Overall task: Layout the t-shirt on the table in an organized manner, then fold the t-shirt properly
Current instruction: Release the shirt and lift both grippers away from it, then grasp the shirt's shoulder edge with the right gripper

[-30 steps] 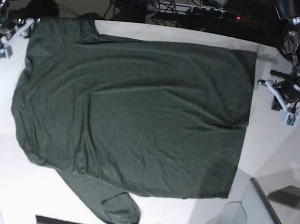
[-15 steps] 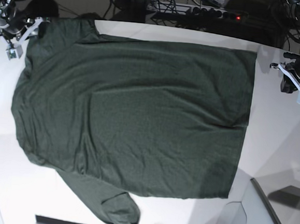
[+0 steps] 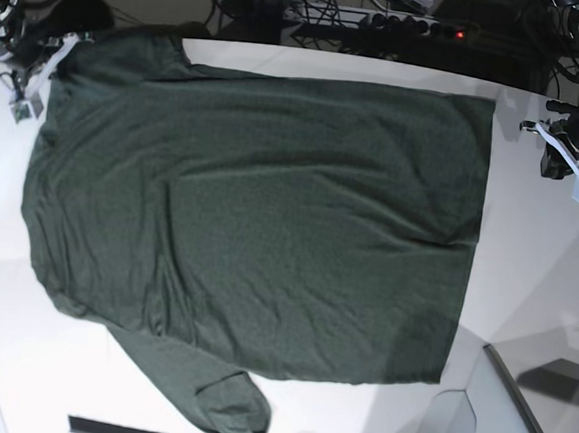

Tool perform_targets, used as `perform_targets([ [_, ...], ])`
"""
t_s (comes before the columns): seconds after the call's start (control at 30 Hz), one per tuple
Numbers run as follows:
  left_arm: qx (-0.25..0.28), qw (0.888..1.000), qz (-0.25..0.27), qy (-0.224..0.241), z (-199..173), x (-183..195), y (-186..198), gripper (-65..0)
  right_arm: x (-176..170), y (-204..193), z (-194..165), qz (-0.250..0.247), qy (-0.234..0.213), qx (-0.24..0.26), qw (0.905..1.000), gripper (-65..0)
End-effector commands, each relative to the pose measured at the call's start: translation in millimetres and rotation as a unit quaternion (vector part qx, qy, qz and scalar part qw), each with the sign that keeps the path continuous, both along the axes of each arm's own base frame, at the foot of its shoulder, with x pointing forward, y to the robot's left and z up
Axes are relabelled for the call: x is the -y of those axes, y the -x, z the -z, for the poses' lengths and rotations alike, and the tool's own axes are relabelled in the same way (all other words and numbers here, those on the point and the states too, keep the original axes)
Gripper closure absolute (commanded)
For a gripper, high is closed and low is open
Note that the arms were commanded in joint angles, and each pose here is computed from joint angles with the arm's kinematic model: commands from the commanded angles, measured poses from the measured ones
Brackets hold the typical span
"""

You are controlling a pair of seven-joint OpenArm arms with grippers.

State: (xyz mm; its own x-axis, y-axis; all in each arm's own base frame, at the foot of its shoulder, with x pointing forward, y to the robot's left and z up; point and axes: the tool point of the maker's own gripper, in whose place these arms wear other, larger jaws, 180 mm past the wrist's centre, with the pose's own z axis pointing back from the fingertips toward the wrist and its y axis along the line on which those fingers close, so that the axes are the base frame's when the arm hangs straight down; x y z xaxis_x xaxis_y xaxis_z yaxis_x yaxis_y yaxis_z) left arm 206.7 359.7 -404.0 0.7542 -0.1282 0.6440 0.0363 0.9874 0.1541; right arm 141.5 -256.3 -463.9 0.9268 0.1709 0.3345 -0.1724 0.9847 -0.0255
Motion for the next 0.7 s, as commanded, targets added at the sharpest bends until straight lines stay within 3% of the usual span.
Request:
perform_targets([
  [0.0, 0.02, 1.0, 0.002, -0.01, -13, -6, -7, -6.6, 5, -13, -15, -0.01, 0.014, 0.022, 0.9996, -0.9],
  [0.17, 0.02, 1.0, 0.002, -0.01, -12, -6, -7, -6.6, 8, -34, -44, -0.025, 0.048, 0.044, 0.9975, -0.9],
  [0.47, 0.021, 1.0, 0.003, -0.009, -13, -5, -9, -6.4, -44, -94, -88, -0.124, 0.077, 0.072, 0.9867, -0.8],
  [0.67, 0.021, 1.0, 0.003, -0.009, -13, -5, -8, -6.4, -88, -134, -103, -0.168, 0.06, 0.094, 0.9795, -0.8],
])
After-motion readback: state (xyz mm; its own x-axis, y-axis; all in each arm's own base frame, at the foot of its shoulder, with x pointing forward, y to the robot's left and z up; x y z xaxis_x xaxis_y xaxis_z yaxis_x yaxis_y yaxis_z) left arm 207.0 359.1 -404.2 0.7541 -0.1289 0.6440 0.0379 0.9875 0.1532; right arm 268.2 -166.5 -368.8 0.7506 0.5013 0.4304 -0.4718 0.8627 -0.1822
